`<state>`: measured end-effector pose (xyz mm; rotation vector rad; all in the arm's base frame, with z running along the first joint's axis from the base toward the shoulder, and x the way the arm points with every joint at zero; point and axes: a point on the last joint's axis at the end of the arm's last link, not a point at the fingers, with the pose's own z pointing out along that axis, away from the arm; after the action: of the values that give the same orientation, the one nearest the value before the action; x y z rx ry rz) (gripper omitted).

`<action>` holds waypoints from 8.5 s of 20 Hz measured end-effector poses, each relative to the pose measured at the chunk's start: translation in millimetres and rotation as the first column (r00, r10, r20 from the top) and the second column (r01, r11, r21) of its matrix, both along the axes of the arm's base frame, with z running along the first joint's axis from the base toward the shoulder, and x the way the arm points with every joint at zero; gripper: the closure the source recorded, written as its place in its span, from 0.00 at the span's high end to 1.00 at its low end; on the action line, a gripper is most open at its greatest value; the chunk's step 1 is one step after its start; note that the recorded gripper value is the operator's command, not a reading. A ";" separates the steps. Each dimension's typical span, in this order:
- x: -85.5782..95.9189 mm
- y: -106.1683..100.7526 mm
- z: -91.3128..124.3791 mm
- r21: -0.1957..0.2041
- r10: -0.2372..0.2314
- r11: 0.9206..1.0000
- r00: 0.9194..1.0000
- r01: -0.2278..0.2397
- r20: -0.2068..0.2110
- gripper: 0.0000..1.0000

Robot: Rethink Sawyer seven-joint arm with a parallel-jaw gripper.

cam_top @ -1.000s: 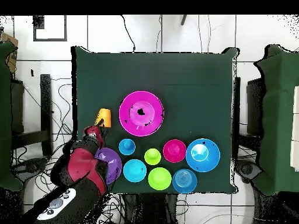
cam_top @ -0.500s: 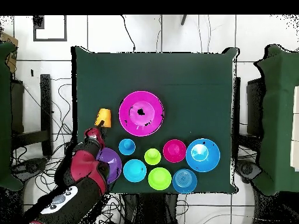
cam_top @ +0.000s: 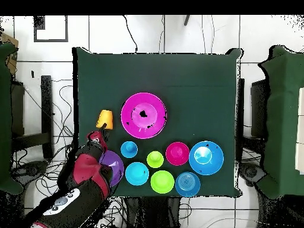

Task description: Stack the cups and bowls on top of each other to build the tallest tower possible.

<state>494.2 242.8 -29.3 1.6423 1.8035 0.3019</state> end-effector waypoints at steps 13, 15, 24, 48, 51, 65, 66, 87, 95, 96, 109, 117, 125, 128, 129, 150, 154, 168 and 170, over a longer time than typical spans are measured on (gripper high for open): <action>-1.3 7.7 0.3 0.006 -0.004 1.000 1.000 0.004 0.008 1.00; -1.1 7.8 0.3 0.006 -0.006 1.000 1.000 0.006 0.008 1.00; -1.0 9.3 0.5 0.008 -0.009 1.000 1.000 0.009 0.011 1.00; 7.0 -7.6 -1.5 0.008 -0.048 0.999 0.999 0.048 0.010 1.00; 12.4 -16.2 -1.5 0.008 -0.065 0.998 0.998 0.064 0.012 1.00; 57.5 -31.5 23.5 0.054 -0.159 0.986 0.987 0.159 -0.011 1.00; 59.5 -29.1 25.6 0.058 -0.160 0.985 0.987 0.161 -0.015 1.00; 98.6 8.1 79.3 0.120 -0.173 0.977 0.984 0.177 -0.049 1.00; 83.8 3.0 73.9 0.109 -0.157 0.981 0.987 0.161 -0.046 1.00; 80.2 2.0 72.3 0.105 -0.150 0.983 0.988 0.154 -0.045 1.00; 52.0 -4.4 56.4 0.089 -0.092 0.992 0.996 0.093 -0.008 1.00; 46.1 -9.9 35.3 0.068 -0.067 0.996 0.998 0.066 0.012 1.00; 35.3 -18.1 9.3 0.040 -0.045 0.998 0.999 0.045 0.012 1.00; 29.4 -22.2 -2.2 0.027 -0.040 0.999 0.999 0.040 0.002 1.00; 28.3 -22.9 -4.0 0.025 -0.040 0.999 0.999 0.040 -0.001 1.00; 47.8 23.7 16.2 0.067 -0.136 0.988 0.988 0.141 -0.072 1.00; 68.8 37.2 24.7 0.072 -0.173 0.980 0.975 0.184 -0.138 1.00; 85.3 38.3 78.4 -0.361 -0.342 0.927 0.629 0.104 -0.698 1.00; 80.1 37.0 101.7 -0.447 -0.388 0.894 0.540 0.024 -0.747 1.00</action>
<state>574.3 279.8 72.4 1.7995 2.0469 -1.0885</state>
